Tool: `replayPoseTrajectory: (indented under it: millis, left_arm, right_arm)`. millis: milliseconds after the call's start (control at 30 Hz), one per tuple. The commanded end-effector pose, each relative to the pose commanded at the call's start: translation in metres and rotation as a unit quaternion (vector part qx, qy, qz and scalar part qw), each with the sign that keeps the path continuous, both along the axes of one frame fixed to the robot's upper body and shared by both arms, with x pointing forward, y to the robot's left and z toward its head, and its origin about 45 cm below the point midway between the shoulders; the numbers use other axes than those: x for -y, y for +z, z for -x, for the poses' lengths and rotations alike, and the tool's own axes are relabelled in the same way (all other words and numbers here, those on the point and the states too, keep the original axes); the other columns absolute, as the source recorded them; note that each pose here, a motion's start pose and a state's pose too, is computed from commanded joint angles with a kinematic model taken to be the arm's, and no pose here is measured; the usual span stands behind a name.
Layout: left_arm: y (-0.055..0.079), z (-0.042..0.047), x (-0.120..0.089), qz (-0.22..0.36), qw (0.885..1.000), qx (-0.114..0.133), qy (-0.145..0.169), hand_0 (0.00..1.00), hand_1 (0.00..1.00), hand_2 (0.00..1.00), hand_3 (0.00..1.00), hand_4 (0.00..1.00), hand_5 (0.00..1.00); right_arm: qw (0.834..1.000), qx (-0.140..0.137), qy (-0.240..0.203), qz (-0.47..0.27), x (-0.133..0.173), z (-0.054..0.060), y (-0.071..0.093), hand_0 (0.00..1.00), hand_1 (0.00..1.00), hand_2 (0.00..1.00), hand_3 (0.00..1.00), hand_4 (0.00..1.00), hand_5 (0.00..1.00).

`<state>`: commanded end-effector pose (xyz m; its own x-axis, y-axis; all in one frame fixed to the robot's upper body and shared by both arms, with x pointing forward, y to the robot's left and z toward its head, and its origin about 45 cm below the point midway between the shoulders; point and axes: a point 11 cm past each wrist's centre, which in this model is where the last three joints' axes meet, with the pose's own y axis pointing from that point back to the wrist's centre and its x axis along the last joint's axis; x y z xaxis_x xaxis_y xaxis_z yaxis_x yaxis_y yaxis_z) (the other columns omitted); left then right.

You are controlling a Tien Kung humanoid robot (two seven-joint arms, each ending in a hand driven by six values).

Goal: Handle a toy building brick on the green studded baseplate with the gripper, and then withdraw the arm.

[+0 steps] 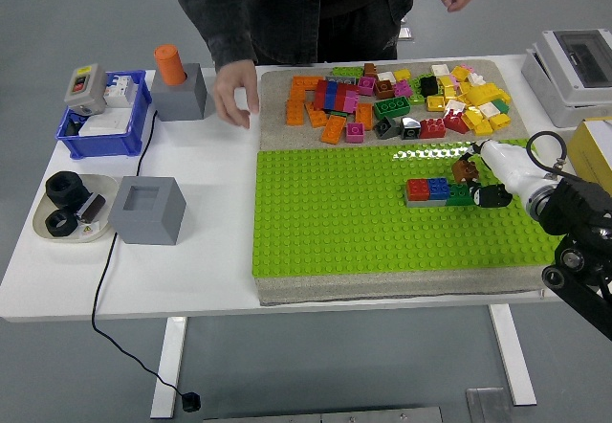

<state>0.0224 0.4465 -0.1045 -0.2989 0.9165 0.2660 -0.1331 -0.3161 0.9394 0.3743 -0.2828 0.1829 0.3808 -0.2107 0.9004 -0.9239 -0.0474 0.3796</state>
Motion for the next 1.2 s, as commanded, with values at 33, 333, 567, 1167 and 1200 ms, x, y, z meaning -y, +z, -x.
replayPoseTrajectory:
  millis: [33,333,567,1167,1200]
  left_arm:
    - [0.000,-0.0001,0.000,0.000,1.000,0.000,0.000,0.597,0.617,0.538,0.595,0.749,0.193]
    - [0.001,-0.0015,-0.001,-0.001,1.000,0.001,-0.001,0.596,0.616,0.538,0.595,0.749,0.193]
    - [0.001,-0.0029,-0.002,-0.002,1.000,0.002,-0.002,0.595,0.617,0.538,0.595,0.749,0.192]
    - [0.001,-0.0040,-0.001,-0.001,1.000,0.003,-0.002,0.597,0.617,0.539,0.595,0.750,0.193]
    - [0.001,-0.0041,-0.001,-0.001,1.000,0.003,-0.002,0.597,0.617,0.539,0.595,0.750,0.193]
  right_arm:
    - [1.000,-0.004,-0.001,0.003,0.001,0.000,-0.002,0.926,0.896,0.924,0.586,0.465,0.061]
    - [1.000,-0.016,-0.006,0.008,0.001,0.002,-0.009,0.928,0.894,0.923,0.585,0.462,0.057]
    - [1.000,-0.018,-0.008,0.004,0.000,0.000,-0.012,0.928,0.893,0.921,0.583,0.463,0.055]
    - [1.000,-0.019,-0.004,-0.005,-0.008,-0.003,-0.014,0.934,0.889,0.917,0.584,0.462,0.052]
    - [1.000,-0.020,-0.004,-0.005,-0.008,-0.003,-0.014,0.934,0.889,0.917,0.584,0.462,0.052]
